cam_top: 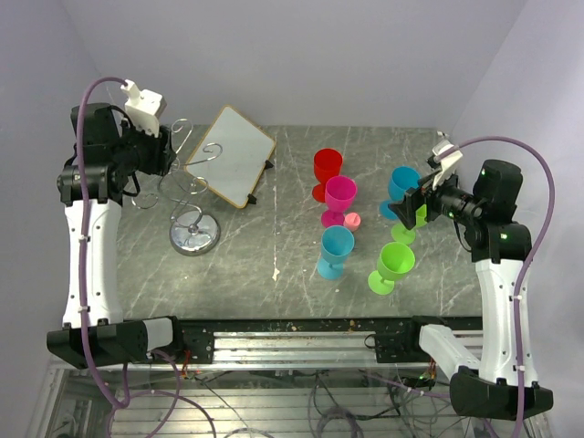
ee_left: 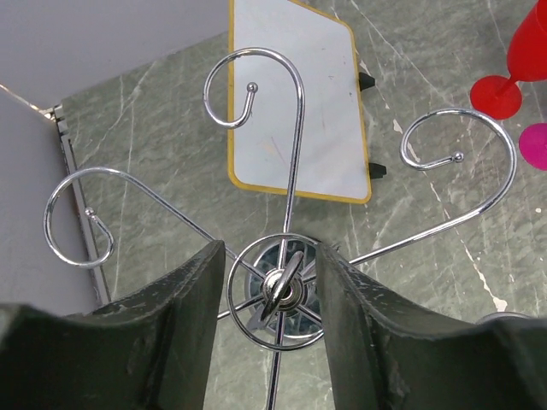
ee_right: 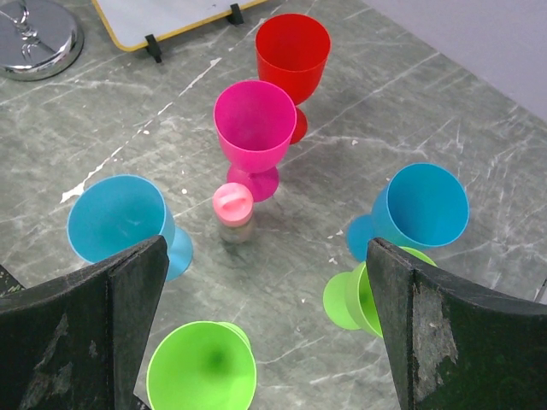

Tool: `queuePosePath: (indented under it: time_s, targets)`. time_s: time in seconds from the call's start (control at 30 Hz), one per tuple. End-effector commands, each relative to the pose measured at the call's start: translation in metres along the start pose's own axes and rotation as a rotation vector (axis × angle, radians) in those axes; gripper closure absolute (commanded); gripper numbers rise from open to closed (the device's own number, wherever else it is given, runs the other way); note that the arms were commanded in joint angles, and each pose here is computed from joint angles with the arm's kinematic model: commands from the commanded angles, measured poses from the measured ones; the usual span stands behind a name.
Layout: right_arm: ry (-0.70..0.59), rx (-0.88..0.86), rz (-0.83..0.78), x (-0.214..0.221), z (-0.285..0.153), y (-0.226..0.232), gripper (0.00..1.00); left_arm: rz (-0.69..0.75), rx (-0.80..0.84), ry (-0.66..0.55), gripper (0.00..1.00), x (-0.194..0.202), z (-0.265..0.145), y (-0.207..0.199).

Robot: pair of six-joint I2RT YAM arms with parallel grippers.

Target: Place the wine glass upside down on the wine glass rack

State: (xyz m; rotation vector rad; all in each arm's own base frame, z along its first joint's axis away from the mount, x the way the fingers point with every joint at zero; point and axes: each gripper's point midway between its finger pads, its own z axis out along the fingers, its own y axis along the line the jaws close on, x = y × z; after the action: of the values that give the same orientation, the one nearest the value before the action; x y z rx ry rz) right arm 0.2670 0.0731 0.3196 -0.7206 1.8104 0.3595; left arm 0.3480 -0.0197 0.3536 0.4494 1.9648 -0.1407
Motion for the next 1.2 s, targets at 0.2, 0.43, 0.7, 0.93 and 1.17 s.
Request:
queuePosePath:
  time_s: [0.2,0.43,0.7,0.93,1.17]
  targets:
    - [-0.024,0.002,-0.012,-0.006,-0.001,0.001,0.00,0.042,0.041,-0.042,0.66,-0.015,-0.008,-0.009]
    - [-0.028,0.013,-0.023,-0.011,-0.005,0.000,0.00,-0.032,0.106,-0.060,0.93,-0.015,-0.007,-0.028]
    - [-0.017,0.012,-0.017,-0.008,-0.002,-0.002,0.00,-0.127,0.128,-0.141,0.93,-0.039,-0.015,-0.045]
    - [-0.026,0.010,-0.017,-0.012,-0.002,-0.003,0.00,-0.190,0.143,-0.189,0.93,-0.051,-0.015,-0.053]
    - [-0.020,0.011,-0.014,-0.009,0.000,-0.004,0.00,-0.196,0.150,-0.224,0.93,-0.067,-0.014,-0.057]
